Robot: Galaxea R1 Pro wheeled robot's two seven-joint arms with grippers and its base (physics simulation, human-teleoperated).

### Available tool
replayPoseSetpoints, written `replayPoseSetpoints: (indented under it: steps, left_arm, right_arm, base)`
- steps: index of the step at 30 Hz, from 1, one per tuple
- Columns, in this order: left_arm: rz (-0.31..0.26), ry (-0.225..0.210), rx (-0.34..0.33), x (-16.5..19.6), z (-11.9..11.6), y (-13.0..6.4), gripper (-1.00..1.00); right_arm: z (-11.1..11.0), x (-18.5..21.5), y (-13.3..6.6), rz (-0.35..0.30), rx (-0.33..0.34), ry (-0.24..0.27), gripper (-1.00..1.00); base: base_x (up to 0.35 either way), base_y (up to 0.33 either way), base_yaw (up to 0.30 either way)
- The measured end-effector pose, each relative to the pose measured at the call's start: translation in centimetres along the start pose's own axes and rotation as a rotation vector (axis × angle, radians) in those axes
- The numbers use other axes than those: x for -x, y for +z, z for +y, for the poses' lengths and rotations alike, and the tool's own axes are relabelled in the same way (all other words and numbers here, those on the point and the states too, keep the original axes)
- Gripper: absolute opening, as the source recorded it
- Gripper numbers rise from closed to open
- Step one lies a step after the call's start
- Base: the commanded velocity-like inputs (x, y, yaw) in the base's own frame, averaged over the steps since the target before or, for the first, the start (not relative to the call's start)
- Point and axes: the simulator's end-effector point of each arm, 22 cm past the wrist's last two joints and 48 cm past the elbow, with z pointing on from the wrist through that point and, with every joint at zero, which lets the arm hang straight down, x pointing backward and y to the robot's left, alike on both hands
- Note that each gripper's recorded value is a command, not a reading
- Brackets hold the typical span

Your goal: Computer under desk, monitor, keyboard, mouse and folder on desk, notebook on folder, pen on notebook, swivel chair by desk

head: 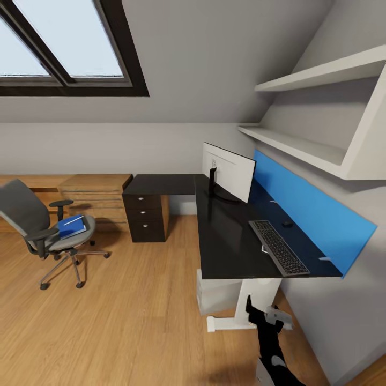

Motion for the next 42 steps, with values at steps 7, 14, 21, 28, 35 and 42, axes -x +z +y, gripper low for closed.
replayPoseSetpoints:
  steps: [7, 14, 21, 28, 35, 42]
  left_arm:
    - [-0.032, -0.007, 0.005, 0.8, 0.2, -0.5, 1.00]
    - [-0.076, -0.023, -0.006, 2.0, -0.4, -0.9, 1.00]
    - [-0.183, -0.032, -0.071, 9.2, -3.6, -1.3, 1.00]
    - [-0.154, 0.020, -0.171, 18.9, -9.2, -4.1, 1.00]
    - [-0.180, 0.023, -0.288, 30.4, -15.0, -9.3, 1.00]
    - [-0.203, 0.028, -0.264, 32.7, -12.5, -9.2, 1.00]
  right_arm:
    - [0.8, 9.6, 4.3, 0.111, 0.005, 0.043, 1.00]
    - [1.6, 14.7, 5.3, 0.279, 0.038, 0.028, 1.00]
    - [2.7, 17.0, 7.5, 0.369, 0.075, 0.063, 1.00]
    - [2.1, 15.7, 7.9, 0.433, 0.072, 0.068, 1.00]
    - [1.3, 18.5, 7.8, 0.418, 0.074, 0.062, 1.00]
    - [1.6, 19.6, 7.5, 0.403, 0.081, 0.062, 1.00]
  base:
    - [0.000, 0.000, 0.000]
    - [0.000, 0.000, 0.000]
    - [0.000, 0.000, 0.000]
    - [0.000, 0.000, 0.000]
    - [0.000, 0.000, 0.000]
    - [0.000, 0.000, -0.003]
